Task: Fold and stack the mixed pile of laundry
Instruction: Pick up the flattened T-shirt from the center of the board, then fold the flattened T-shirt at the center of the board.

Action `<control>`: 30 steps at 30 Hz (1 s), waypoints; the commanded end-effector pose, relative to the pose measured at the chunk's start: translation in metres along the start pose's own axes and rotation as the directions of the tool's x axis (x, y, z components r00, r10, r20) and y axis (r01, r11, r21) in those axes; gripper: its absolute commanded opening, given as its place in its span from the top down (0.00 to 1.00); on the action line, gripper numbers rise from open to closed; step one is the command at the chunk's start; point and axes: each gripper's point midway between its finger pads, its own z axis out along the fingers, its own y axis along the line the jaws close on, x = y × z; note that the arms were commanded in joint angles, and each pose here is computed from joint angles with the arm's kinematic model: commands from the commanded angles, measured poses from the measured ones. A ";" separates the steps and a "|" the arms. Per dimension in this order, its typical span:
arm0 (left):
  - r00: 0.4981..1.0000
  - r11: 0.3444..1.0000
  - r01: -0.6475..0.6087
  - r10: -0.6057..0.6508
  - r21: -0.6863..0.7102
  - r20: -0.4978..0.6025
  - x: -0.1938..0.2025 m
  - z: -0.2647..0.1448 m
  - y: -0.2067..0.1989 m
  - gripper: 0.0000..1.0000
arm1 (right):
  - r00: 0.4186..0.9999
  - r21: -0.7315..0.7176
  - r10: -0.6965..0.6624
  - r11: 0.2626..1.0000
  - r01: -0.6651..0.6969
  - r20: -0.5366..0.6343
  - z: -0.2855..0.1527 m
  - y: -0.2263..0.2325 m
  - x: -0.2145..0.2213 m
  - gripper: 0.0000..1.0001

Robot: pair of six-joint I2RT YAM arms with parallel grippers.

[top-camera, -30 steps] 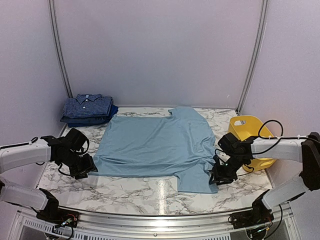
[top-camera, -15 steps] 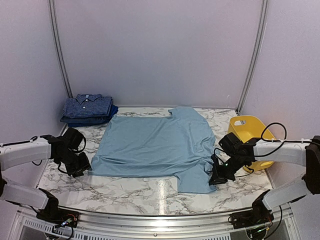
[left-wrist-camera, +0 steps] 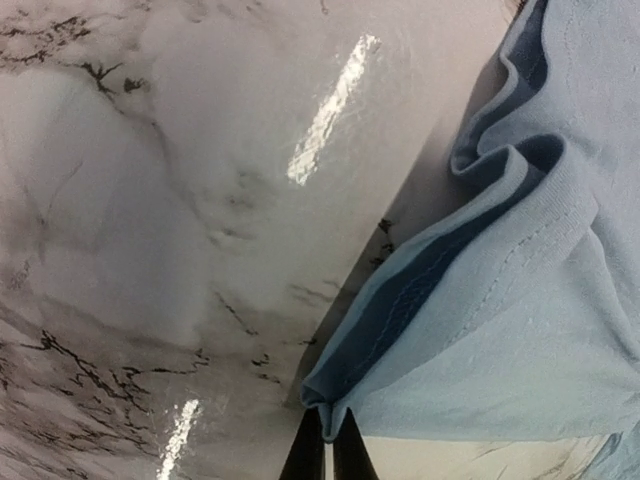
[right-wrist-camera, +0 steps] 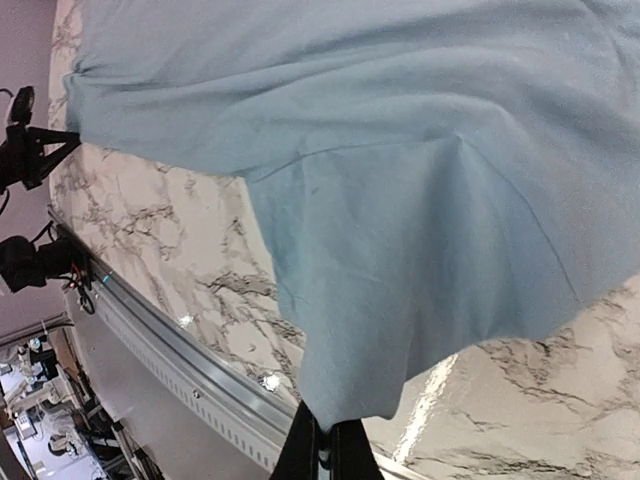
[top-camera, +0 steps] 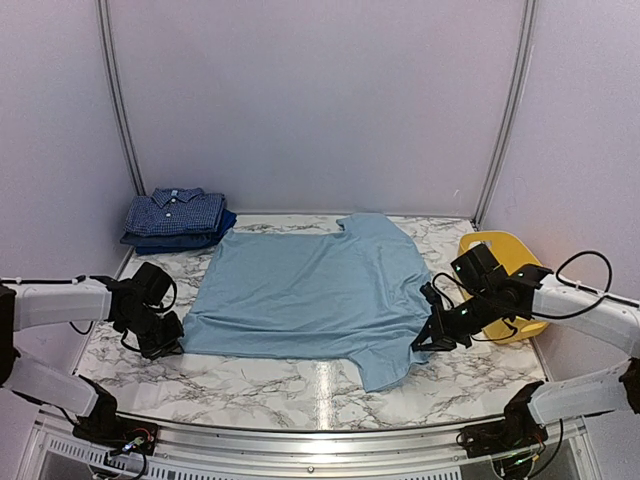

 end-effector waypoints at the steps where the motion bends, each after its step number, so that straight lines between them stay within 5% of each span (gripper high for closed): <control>1: 0.997 0.999 0.046 -0.046 -0.006 -0.054 0.020 -0.001 0.014 1.00 | 0.996 -0.122 -0.090 0.989 0.089 -0.004 -0.020 0.035 0.016 1.00; 14: 0.992 0.993 0.098 -0.092 0.066 -0.091 0.052 -0.051 0.025 1.00 | 0.999 -0.248 -0.047 0.968 0.040 -0.024 -0.044 0.047 0.057 1.00; 22: 0.997 0.993 0.068 -0.064 0.099 -0.047 0.026 -0.070 -0.005 1.00 | 0.988 -0.202 -0.119 0.970 0.137 0.096 -0.078 0.080 0.012 1.00; 30: 1.000 0.996 -0.003 0.002 0.091 0.014 -0.019 -0.077 -0.040 1.00 | 0.986 -0.033 -0.045 0.998 0.051 0.163 -0.089 0.047 -0.050 1.00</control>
